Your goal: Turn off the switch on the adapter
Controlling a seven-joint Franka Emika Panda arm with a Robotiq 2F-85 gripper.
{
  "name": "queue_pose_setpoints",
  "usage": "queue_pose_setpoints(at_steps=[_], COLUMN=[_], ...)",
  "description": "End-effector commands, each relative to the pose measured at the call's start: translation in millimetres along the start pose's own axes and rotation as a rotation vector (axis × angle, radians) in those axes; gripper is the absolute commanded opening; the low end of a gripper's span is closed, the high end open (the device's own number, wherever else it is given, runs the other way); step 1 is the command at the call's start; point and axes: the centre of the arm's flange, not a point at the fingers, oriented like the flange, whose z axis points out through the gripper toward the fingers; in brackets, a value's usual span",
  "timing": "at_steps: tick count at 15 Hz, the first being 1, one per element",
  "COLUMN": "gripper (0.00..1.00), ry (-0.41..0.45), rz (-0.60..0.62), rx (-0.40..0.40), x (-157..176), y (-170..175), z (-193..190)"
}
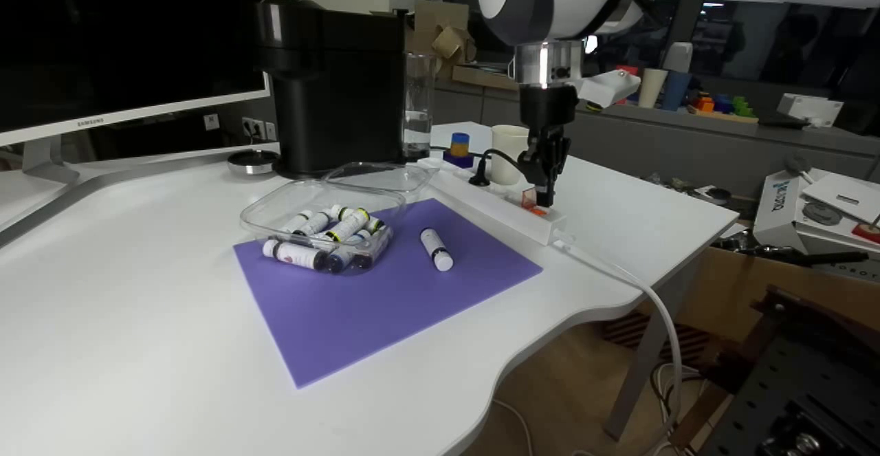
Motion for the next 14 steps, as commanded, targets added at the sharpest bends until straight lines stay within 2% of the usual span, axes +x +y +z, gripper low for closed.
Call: queue_pose_setpoints(at_steps=[1,10,14], gripper=[0.00,0.00,0.00], ry=[-0.001,0.026,0.044], rz=[0.016,0.039,0.112], rx=[0.000,0.004,-0.004], x=[9,20,17], y=[8,2,5], z=[3,10,16])
